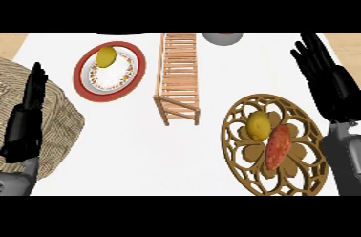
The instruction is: Pick the sweet potato from the placemat and place it in the tiered shelf
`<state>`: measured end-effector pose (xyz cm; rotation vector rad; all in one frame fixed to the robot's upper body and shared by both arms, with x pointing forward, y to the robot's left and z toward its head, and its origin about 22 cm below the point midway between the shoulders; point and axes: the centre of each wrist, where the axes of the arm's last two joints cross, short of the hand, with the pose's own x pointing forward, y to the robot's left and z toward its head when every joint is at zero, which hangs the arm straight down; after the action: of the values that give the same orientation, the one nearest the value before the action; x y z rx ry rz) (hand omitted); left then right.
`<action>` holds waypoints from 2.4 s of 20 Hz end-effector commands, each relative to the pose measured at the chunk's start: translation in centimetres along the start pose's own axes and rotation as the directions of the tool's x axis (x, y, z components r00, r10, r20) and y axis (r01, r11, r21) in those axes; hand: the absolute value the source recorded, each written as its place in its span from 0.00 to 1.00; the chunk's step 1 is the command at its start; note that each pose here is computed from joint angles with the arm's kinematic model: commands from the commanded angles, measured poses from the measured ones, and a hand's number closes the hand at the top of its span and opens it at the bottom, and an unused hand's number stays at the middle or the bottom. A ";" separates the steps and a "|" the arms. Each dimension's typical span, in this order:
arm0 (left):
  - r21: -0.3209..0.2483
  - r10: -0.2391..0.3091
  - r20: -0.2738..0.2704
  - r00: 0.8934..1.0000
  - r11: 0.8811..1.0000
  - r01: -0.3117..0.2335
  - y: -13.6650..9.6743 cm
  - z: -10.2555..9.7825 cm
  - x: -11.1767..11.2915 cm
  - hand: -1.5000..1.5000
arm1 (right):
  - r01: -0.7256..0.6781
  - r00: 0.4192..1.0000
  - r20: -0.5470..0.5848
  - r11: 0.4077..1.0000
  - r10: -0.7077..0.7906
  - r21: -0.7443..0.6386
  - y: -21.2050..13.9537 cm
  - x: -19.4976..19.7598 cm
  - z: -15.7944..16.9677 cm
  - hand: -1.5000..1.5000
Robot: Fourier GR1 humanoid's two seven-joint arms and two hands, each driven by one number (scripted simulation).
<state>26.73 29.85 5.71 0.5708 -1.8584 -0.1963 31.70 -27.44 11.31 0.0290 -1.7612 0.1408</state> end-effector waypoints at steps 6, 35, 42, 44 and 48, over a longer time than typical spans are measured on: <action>0.006 0.238 -0.231 0.943 0.970 -0.243 -1.5 1.0 2.2 0.50 | 0.020 0.998 -0.053 0.998 -0.023 -0.062 -1.8 -2.0 1.1 1.00; -0.034 0.278 -0.311 0.909 0.952 -0.303 -1.6 1.1 2.7 0.50 | -0.705 0.476 -0.326 0.576 0.817 0.415 0.8 9.9 6.3 0.00; -0.018 0.301 -0.291 0.908 0.947 -0.320 -3.2 1.5 2.3 0.50 | -0.761 0.311 -0.352 0.453 0.883 0.465 5.3 7.7 5.7 0.00; -0.029 0.291 -0.297 0.909 0.949 -0.314 -2.9 2.7 2.1 0.50 | -0.781 0.208 -0.377 0.385 0.903 0.491 4.1 6.4 4.3 0.00; -0.010 0.287 -0.303 0.909 0.952 -0.305 -1.9 0.5 1.5 0.50 | -0.760 0.110 -0.379 0.324 0.919 0.564 4.6 4.2 5.9 0.00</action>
<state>25.82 26.69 7.65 0.2449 -1.6899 0.0168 25.17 -23.67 15.71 -0.7693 -0.9119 1.0670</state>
